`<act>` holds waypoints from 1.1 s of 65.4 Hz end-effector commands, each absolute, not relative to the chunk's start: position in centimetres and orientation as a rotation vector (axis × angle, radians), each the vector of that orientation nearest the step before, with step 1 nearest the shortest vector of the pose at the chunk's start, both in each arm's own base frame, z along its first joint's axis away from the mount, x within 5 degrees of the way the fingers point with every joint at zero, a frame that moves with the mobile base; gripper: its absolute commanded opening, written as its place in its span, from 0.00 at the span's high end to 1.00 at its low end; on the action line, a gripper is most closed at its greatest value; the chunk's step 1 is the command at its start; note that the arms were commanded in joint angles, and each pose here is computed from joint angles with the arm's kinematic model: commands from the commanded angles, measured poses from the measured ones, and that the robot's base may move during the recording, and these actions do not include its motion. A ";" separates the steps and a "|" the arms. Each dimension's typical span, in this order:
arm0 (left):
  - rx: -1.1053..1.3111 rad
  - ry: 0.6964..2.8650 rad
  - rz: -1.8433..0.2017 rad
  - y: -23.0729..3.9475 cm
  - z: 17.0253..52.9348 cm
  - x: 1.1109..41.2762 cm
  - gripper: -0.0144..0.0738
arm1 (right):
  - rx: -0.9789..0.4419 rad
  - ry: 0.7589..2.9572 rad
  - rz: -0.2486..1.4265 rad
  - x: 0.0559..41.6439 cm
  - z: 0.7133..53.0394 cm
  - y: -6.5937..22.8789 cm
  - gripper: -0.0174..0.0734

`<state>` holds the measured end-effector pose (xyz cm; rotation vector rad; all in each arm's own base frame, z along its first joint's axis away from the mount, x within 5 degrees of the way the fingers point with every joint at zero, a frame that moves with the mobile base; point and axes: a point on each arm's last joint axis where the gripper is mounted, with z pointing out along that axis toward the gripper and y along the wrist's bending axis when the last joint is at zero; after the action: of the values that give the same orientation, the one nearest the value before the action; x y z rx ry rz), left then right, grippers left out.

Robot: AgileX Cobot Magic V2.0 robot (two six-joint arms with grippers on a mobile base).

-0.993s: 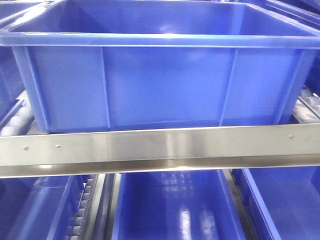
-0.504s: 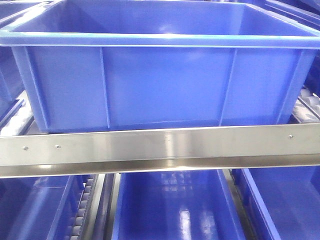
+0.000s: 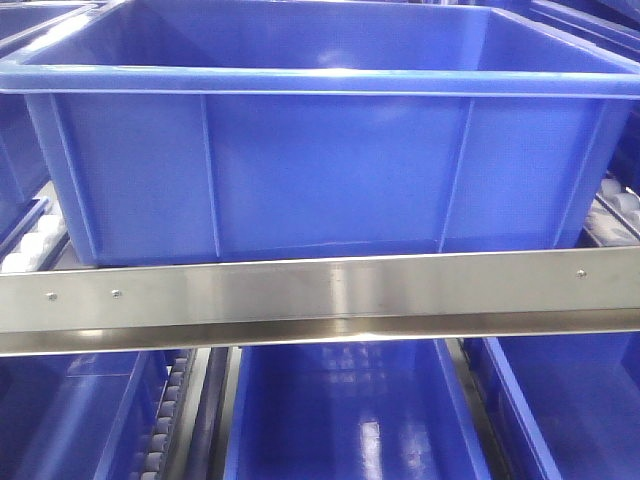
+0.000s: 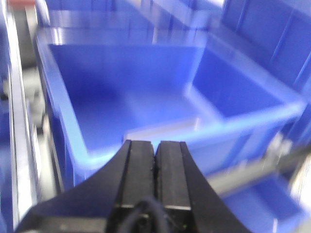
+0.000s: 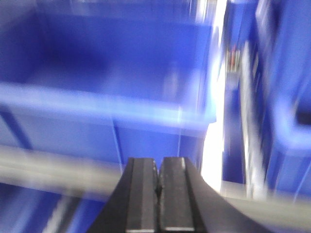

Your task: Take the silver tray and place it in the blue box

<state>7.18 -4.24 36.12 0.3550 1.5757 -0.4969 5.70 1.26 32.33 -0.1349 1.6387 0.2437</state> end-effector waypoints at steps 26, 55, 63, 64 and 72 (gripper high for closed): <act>0.344 1.414 -0.537 -3.6 38.1 5.9 0.96 | -0.138 1.448 0.249 4.2 34.5 0.9 0.75; 0.357 1.444 -0.517 -3.6 37.1 5.9 0.96 | -0.138 1.448 0.249 4.2 34.5 0.9 0.75; 0.353 1.443 -0.401 -2.9 35.3 5.5 0.96 | -0.138 1.448 0.249 4.2 34.5 0.9 0.75; 0.346 1.433 -0.387 -2.8 35.1 5.4 0.96 | -0.138 1.448 0.249 4.2 34.5 0.9 0.75; 0.251 1.416 -0.274 -1.8 32.1 5.1 0.96 | -0.138 1.448 0.249 4.2 34.5 0.9 0.75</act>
<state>5.46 -2.25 31.88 0.3113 1.5324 -0.3084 4.32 0.87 32.81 -0.1290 1.5549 0.2516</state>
